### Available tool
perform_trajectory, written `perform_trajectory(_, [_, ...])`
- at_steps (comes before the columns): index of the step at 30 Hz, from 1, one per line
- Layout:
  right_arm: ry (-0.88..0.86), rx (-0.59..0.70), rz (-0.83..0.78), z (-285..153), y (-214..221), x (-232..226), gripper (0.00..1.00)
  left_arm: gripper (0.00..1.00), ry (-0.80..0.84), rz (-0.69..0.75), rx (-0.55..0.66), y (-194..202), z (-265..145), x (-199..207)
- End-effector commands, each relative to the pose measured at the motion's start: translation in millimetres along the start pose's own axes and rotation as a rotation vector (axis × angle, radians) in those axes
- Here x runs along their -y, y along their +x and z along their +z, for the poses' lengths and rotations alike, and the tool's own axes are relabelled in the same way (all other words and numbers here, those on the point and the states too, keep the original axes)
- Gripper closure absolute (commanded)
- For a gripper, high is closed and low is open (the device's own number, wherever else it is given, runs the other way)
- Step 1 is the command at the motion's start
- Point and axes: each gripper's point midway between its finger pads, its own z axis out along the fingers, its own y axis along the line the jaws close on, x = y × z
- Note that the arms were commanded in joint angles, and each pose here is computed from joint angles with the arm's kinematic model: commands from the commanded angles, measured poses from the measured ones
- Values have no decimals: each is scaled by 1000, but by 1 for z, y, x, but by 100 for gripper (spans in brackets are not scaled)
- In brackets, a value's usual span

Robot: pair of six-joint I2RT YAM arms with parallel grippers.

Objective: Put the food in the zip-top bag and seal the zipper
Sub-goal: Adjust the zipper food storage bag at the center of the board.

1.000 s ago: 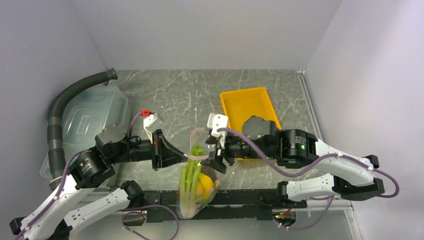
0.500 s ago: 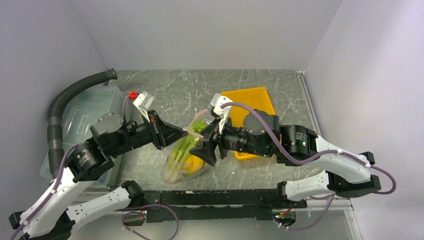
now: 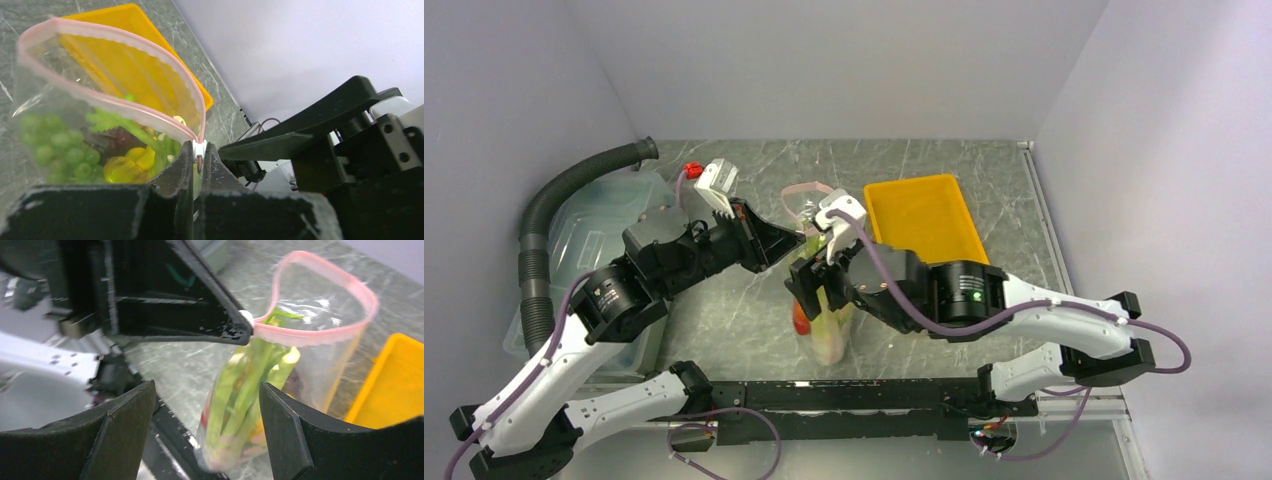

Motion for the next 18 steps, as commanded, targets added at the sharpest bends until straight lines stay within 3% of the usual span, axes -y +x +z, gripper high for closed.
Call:
perform_trajectory(1, [235, 98, 3, 13, -13, 32, 20, 100, 122, -78, 208, -58, -14, 41])
perform_trajectory(9, [382, 145, -52, 31, -9, 50, 19, 100, 134, -132, 215, -56, -14, 42])
perform_trajectory(18, [366, 152, -57, 55, -6, 62, 40, 100, 133, -152, 217, -56, -15, 41])
